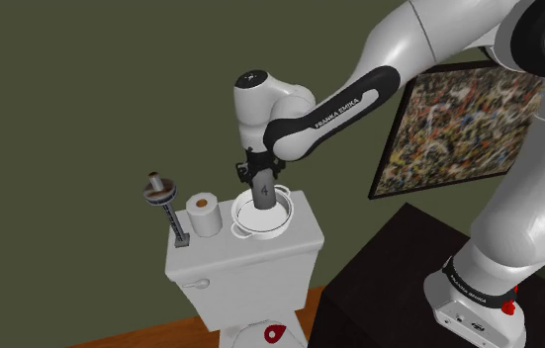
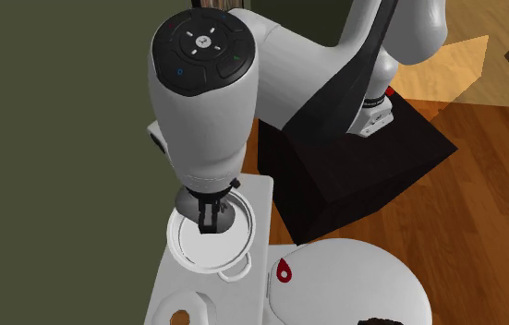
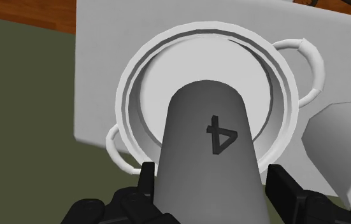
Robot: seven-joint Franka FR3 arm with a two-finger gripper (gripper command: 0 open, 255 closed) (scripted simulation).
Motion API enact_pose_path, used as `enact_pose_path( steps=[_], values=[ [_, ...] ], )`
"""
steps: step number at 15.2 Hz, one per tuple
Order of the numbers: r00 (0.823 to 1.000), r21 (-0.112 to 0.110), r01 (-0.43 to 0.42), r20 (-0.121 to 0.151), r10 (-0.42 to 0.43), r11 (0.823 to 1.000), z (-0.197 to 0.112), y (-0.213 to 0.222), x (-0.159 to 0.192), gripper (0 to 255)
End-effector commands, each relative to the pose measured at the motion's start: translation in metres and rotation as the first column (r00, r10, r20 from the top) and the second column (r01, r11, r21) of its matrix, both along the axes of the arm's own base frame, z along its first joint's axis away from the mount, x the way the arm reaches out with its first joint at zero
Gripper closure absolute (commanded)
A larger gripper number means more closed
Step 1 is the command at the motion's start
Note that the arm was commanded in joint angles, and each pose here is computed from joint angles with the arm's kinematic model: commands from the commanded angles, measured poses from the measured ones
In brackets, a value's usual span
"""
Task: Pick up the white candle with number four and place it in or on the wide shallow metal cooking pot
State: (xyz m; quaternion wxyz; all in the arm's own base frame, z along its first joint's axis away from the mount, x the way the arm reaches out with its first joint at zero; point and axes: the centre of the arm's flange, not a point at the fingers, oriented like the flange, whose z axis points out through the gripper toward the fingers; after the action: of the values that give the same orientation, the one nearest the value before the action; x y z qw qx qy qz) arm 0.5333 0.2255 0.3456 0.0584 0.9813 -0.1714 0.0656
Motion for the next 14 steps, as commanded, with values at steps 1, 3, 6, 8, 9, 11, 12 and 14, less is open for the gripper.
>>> enact_pose_path(
  steps=[1, 3, 6, 8, 9, 11, 12, 14],
  values=[
    [1.000, 0.000, 0.000, 0.001, 0.000, 1.000, -0.011, 0.001, 0.000, 255],
    [1.000, 0.000, 0.000, 0.001, 0.000, 1.000, -0.022, 0.001, 0.000, 255],
    [1.000, 0.000, 0.000, 0.001, 0.000, 1.000, -0.037, 0.001, 0.000, 255],
    [1.000, 0.000, 0.000, 0.001, 0.000, 1.000, -0.048, 0.001, 0.000, 255],
    [1.000, 0.000, 0.000, 0.001, 0.000, 1.000, -0.048, 0.001, 0.000, 255],
    [1.000, 0.000, 0.000, 0.001, 0.000, 1.000, -0.048, 0.001, 0.000, 255],
    [1.000, 0.000, 0.000, 0.001, 0.000, 1.000, -0.048, 0.001, 0.000, 255],
    [1.000, 0.000, 0.000, 0.001, 0.000, 1.000, -0.048, 0.001, 0.000, 255]
  ],
)
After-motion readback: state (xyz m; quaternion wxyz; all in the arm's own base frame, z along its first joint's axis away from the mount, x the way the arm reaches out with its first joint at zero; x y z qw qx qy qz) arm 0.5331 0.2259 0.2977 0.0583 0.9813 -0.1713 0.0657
